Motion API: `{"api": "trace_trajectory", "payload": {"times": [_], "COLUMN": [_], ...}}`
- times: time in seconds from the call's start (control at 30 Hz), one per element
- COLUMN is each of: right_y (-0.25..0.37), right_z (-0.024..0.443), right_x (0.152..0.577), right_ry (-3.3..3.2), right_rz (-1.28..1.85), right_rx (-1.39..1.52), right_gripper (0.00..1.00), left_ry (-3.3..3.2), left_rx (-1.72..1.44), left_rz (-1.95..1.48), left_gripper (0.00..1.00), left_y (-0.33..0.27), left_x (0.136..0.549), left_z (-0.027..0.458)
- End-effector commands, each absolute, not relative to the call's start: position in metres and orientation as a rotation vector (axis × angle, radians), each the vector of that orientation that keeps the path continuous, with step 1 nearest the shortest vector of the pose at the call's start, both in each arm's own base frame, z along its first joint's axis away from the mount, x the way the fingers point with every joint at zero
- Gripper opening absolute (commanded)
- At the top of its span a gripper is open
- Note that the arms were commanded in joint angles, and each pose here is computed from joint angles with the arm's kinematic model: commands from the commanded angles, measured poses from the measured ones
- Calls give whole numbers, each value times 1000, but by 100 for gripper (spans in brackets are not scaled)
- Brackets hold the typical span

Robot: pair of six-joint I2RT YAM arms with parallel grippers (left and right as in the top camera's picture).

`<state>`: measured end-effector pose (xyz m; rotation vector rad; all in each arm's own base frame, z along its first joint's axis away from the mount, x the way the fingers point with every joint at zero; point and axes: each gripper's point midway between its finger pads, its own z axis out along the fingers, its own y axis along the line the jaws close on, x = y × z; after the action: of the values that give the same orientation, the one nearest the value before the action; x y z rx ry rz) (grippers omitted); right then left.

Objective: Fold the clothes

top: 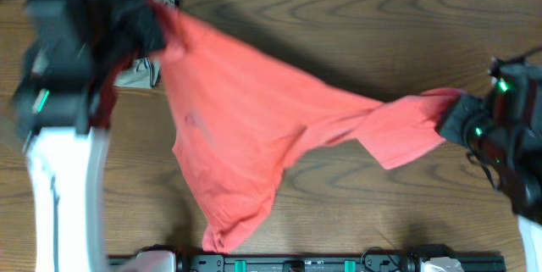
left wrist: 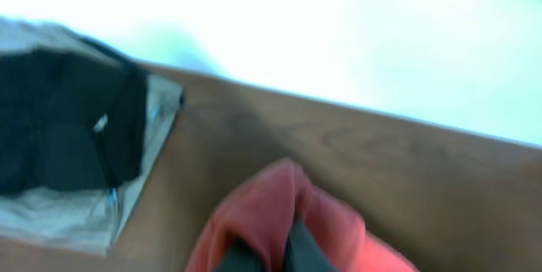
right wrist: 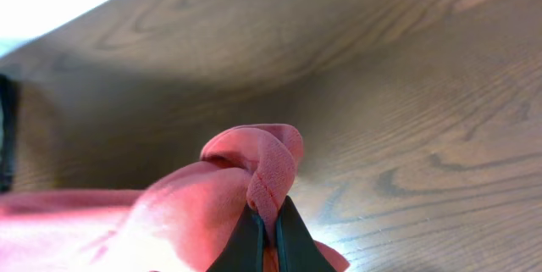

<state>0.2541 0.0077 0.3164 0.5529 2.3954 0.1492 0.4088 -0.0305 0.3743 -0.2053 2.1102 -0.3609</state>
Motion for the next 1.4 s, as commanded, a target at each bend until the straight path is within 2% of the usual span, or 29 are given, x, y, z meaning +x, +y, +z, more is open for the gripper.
{"api": "trace_trajectory", "payload": {"times": [0.0, 0.03, 0.07, 0.1, 0.13, 0.23, 0.37, 0.53, 0.6, 0.7, 0.77, 0.87, 0.97, 1.0, 1.37], "right_y": [-1, -1, -1, -1, 0, 0, 1, 1, 0, -1, -1, -1, 0, 1, 3], "right_z": [303, 298, 292, 287, 281, 269, 259, 255, 255, 255, 254, 252, 251, 250, 249], "right_x": [270, 274, 278, 281, 284, 290, 296, 298, 299, 298, 297, 294, 290, 290, 286], "right_ry": [2434, 2453, 2475, 2494, 2514, 2561, 2595, 2609, 2608, 2608, 2613, 2629, 2647, 2650, 2668], "right_rz": [82, 75, 66, 58, 50, 30, 16, 9, 8, 7, 5, -1, 6, 12, 21], "right_rx": [609, 612, 616, 618, 621, 628, 633, 635, 636, 644, 644, 646, 646, 645, 645], "right_gripper": [1, 1, 2, 3, 5, 9, 10, 10, 15, 19, 29, 70, 96, 99, 99], "left_ry": [2186, 2204, 2235, 2268, 2309, 2422, 2525, 2681, 2732, 2789, 2818, 2876, 2951, 2978, 3123], "left_rx": [-208, -209, -209, -209, -213, -232, -259, -287, -281, -286, -294, -310, -330, -338, -370], "left_rz": [-332, -338, -349, -362, -374, -390, -386, -375, -369, -363, -360, -355, -350, -348, -396], "left_gripper": [24, 54, 78, 92, 98, 98, 98, 98, 98, 98, 98, 98, 98, 98, 98], "left_y": [-28, -29, -31, -33, -35, -38, -38, -38, -38, -37, -37, -37, -37, -37, -43], "left_x": [469, 483, 494, 501, 506, 500, 472, 405, 378, 342, 322, 293, 264, 255, 173], "left_z": [315, 299, 279, 263, 245, 210, 204, 218, 225, 238, 244, 249, 249, 248, 212]}}
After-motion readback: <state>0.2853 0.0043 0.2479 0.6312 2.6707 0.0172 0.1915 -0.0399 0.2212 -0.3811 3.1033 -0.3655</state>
